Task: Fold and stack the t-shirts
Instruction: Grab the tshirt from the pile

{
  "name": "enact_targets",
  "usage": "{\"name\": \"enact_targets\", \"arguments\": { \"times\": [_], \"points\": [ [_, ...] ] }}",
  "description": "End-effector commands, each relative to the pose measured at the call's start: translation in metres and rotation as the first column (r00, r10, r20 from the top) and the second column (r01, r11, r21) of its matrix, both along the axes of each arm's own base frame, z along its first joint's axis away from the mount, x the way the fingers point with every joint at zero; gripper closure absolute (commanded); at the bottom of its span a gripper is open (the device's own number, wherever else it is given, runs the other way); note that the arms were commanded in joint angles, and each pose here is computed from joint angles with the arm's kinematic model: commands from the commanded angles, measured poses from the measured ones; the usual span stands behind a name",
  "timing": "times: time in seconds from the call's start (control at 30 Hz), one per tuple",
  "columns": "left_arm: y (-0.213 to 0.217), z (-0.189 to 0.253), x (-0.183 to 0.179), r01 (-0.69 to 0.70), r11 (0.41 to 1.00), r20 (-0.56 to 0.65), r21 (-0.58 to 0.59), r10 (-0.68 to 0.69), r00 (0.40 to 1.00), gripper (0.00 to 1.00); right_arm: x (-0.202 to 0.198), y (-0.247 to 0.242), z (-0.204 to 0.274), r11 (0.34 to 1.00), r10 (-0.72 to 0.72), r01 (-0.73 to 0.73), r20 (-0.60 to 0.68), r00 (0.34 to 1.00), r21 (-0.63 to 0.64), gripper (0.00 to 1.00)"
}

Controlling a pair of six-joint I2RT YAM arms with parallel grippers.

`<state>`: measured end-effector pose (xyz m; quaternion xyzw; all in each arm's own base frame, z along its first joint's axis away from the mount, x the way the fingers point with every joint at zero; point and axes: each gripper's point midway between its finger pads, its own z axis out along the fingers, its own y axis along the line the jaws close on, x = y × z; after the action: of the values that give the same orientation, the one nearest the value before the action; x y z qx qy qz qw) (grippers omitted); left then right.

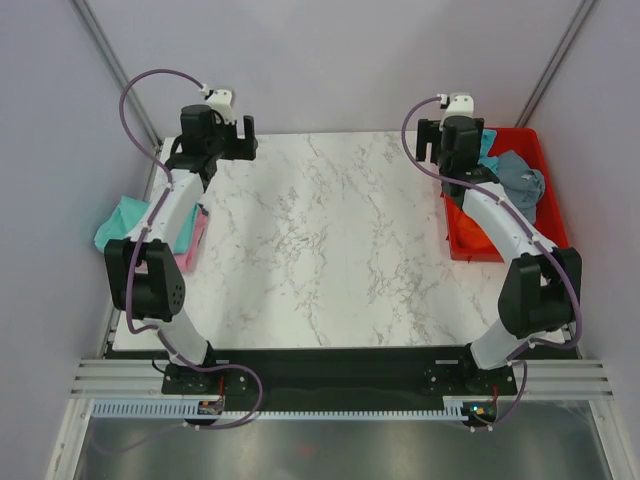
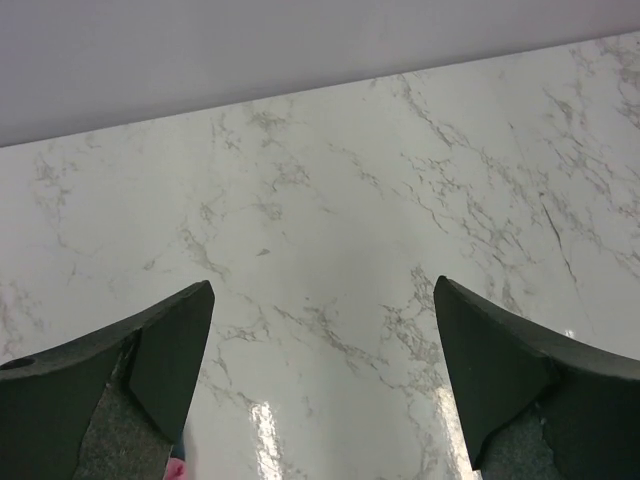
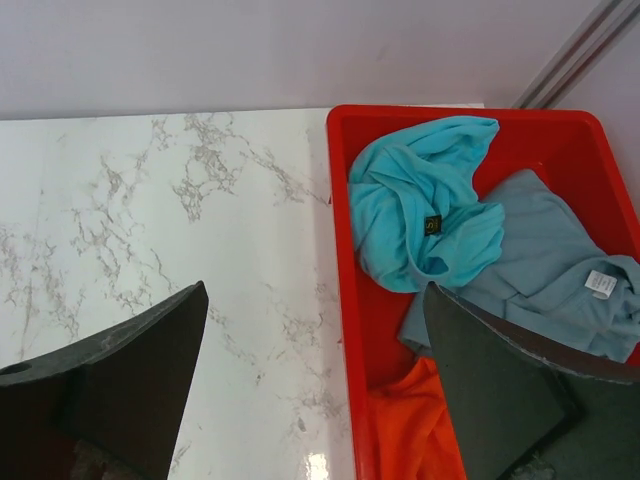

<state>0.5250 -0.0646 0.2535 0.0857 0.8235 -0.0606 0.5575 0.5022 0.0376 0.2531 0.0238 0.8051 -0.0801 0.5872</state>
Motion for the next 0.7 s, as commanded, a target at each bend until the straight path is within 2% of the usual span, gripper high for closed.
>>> {"name": "enact_targets", "arguments": {
  "times": [0.0,0.13,0.17,0.2,0.27,0.3,0.37,0.4,0.5,0.6,0.67],
  "points": [
    [-0.025,-0.006,-0.009,0.053,0.995,-0.028,-0.082,-0.055,0.998,0.01,0.001,-0.01,0.009,0.998,-0.033,0.034,0.025,0.999,-0.044,0.02],
    [-0.044,-0.01,-0.017,0.102,0.989,-0.046,-0.108,-0.107,0.993,0.01,0.015,-0.016,0.017,0.984,-0.003,0.003,0.001,1.0,-0.176,0.02],
    [-0.046,-0.011,-0.018,0.107,0.987,-0.052,-0.12,-0.114,0.992,0.01,0.019,-0.019,0.022,0.988,-0.016,0.017,0.005,1.0,-0.156,0.02],
    [-0.052,-0.011,-0.021,0.137,0.982,-0.055,-0.134,-0.145,0.988,0.01,0.022,-0.036,0.001,0.991,-0.044,0.033,-0.08,0.996,-0.127,0.02],
    [-0.058,-0.012,-0.029,0.186,0.974,-0.071,-0.129,-0.196,0.978,0.01,0.038,-0.041,0.016,0.998,-0.023,0.026,-0.061,0.998,0.052,0.02],
    [-0.066,-0.011,-0.036,0.244,0.96,-0.076,-0.139,-0.257,0.964,0.01,0.041,-0.062,-0.013,0.994,-0.064,0.076,-0.15,0.987,0.072,0.02],
    [-0.065,-0.017,-0.042,0.24,0.96,-0.107,-0.144,-0.256,0.961,0.01,0.053,-0.066,-0.012,0.995,-0.059,0.073,-0.176,0.983,0.072,0.02],
    [-0.064,-0.018,-0.044,0.231,0.963,-0.115,-0.142,-0.247,0.962,0.01,0.055,-0.092,-0.039,0.991,-0.098,0.116,-0.241,0.966,0.063,0.03],
    [-0.063,-0.026,-0.053,0.255,0.959,-0.156,-0.123,-0.273,0.949,0.01,0.058,-0.114,-0.07,0.987,-0.107,0.139,-0.316,0.943,0.079,0.04],
    [-0.068,-0.037,-0.066,0.296,0.945,-0.209,-0.137,-0.32,0.924,0.01,0.059,-0.129,-0.088,0.983,-0.114,0.156,-0.348,0.931,0.096,0.06],
    [-0.071,-0.04,-0.072,0.31,0.938,-0.218,-0.152,-0.338,0.915,0.05,0.06,-0.135,-0.094,0.983,-0.117,0.159,-0.358,0.927,0.09,0.08]
  ]
}}
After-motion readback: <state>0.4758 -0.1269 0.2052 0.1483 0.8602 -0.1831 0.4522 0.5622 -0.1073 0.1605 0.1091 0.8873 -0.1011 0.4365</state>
